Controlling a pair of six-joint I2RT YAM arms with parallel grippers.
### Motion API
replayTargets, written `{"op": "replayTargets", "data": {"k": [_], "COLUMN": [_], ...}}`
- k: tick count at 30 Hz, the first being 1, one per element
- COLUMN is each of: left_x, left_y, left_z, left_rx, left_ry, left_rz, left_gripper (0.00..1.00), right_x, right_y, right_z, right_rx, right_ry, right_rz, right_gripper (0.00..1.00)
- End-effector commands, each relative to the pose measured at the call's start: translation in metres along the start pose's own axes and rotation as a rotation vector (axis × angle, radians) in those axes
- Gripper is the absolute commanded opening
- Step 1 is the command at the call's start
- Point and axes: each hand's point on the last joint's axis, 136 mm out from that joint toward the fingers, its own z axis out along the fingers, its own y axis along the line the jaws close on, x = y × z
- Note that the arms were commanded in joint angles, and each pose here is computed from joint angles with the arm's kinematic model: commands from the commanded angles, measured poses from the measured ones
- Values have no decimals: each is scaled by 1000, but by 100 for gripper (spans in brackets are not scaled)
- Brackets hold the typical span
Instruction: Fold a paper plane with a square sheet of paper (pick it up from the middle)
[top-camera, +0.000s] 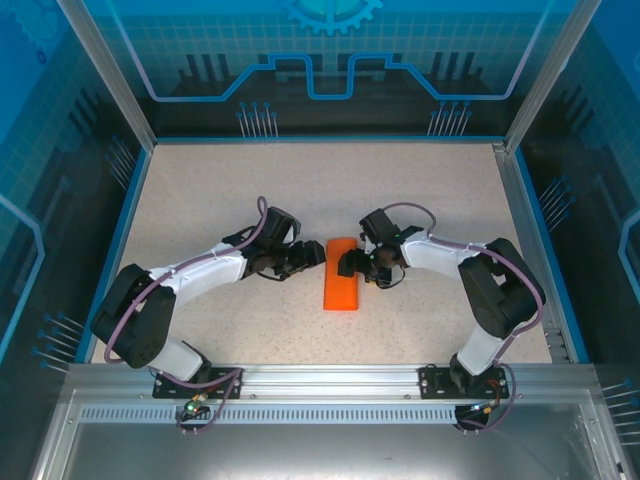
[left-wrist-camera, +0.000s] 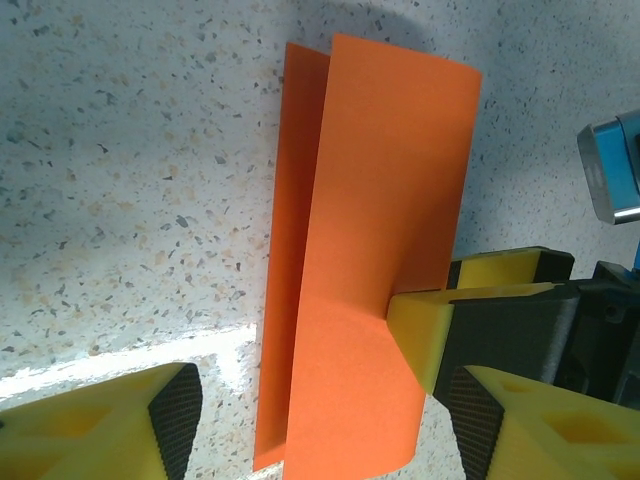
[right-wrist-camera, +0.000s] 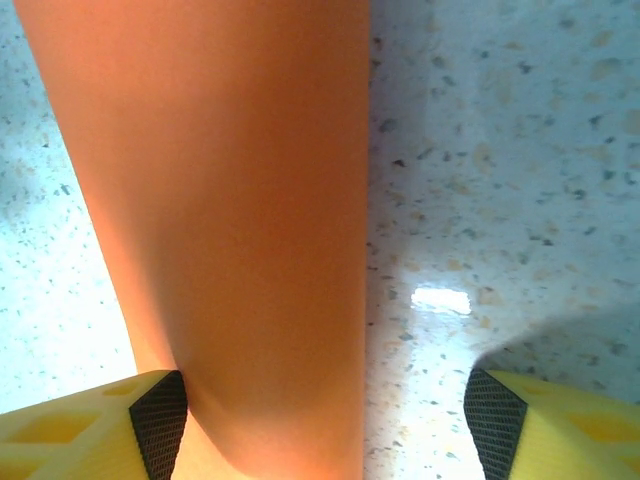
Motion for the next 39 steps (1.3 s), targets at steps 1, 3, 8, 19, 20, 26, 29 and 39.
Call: {"op": "replayTargets", "data": {"k": [1,3,8,19,20,26,29,39], "left_x": [-4,-5,-6,-8,-8,-8,-8,-5], "left_y": [-15,-16,-17,-18,-18,-18,-16,-7], "left_z": [0,0,1,0,0,1,3,14], "left_rx": [26,26,28,25,24,25,20,-6], "left_ry": [-7,-9,-14,-28,-28,-27,-21,-2], "left_rz": [6,5,6,10,10,6,-4,-61], "left_gripper": [69,68,65,63,63,58,50,30], "right_x": [5,4,5,17,17,19,20,21], "right_y": [-13,-16,-10,-16,-17,-23,-24,-26], "right_z": [-3,-3,1,17,17,22,25,29], "right_rx": [85,111,106,224,237,268,279,285], "right_ry": [9,9,31,106,103,123,135,164], "right_rz": [23,37,22,-10,-13,6,8,-36], "right_gripper": [79,81,83,92,92,92,93,93]}}
